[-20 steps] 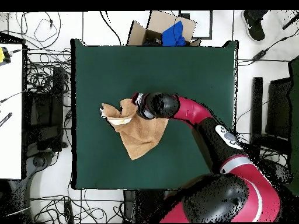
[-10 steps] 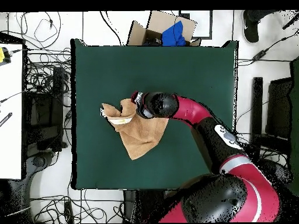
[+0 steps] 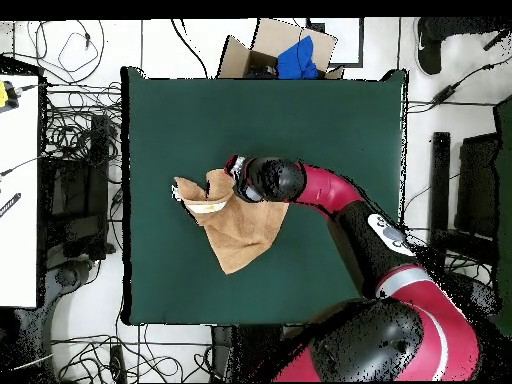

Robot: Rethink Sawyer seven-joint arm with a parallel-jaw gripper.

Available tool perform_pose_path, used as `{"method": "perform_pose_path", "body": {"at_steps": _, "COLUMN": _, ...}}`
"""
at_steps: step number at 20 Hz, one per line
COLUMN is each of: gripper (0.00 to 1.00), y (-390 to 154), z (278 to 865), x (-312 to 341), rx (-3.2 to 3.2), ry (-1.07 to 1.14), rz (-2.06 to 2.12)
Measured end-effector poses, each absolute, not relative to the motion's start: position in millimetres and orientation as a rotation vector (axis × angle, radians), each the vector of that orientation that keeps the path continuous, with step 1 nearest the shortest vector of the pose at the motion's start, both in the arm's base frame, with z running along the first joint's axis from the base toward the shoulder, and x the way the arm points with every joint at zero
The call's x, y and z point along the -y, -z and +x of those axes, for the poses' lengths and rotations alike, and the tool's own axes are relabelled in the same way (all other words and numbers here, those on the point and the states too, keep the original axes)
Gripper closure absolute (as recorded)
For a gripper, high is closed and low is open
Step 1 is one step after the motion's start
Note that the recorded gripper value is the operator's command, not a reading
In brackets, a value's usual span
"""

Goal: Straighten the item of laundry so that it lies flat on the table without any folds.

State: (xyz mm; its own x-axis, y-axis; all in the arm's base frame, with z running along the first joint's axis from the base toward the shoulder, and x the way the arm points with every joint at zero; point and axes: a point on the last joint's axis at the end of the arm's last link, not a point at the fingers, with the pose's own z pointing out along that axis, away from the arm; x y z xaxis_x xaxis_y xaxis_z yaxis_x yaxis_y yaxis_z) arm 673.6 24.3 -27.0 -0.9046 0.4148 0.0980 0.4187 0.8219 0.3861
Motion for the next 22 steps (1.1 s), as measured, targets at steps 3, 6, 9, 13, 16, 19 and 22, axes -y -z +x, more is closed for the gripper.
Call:
{"method": "perform_pose_path", "body": {"at_steps": 3, "gripper": 0.00, "y": 28, "z": 673, "x": -25, "rx": 2.986, "ry": 0.641, "rz": -0.684}}
{"method": "perform_pose_path", "body": {"at_steps": 6, "gripper": 0.00, "y": 32, "z": 671, "x": -28, "rx": 2.976, "ry": 0.648, "rz": -0.684}}
{"method": "perform_pose_path", "body": {"at_steps": 9, "gripper": 0.00, "y": 36, "z": 668, "x": -31, "rx": 2.966, "ry": 0.652, "rz": -0.683}}
{"method": "perform_pose_path", "body": {"at_steps": 13, "gripper": 0.00, "y": 39, "z": 666, "x": -35, "rx": 2.960, "ry": 0.655, "rz": -0.676}}
{"method": "perform_pose_path", "body": {"at_steps": 16, "gripper": 0.00, "y": 42, "z": 665, "x": -44, "rx": 2.962, "ry": 0.658, "rz": -0.663}}
{"method": "perform_pose_path", "body": {"at_steps": 19, "gripper": 0.00, "y": 43, "z": 665, "x": -53, "rx": 2.971, "ry": 0.661, "rz": -0.650}}
{"method": "perform_pose_path", "body": {"at_steps": 22, "gripper": 0.00, "y": 43, "z": 666, "x": -58, "rx": 2.979, "ry": 0.662, "rz": -0.642}}
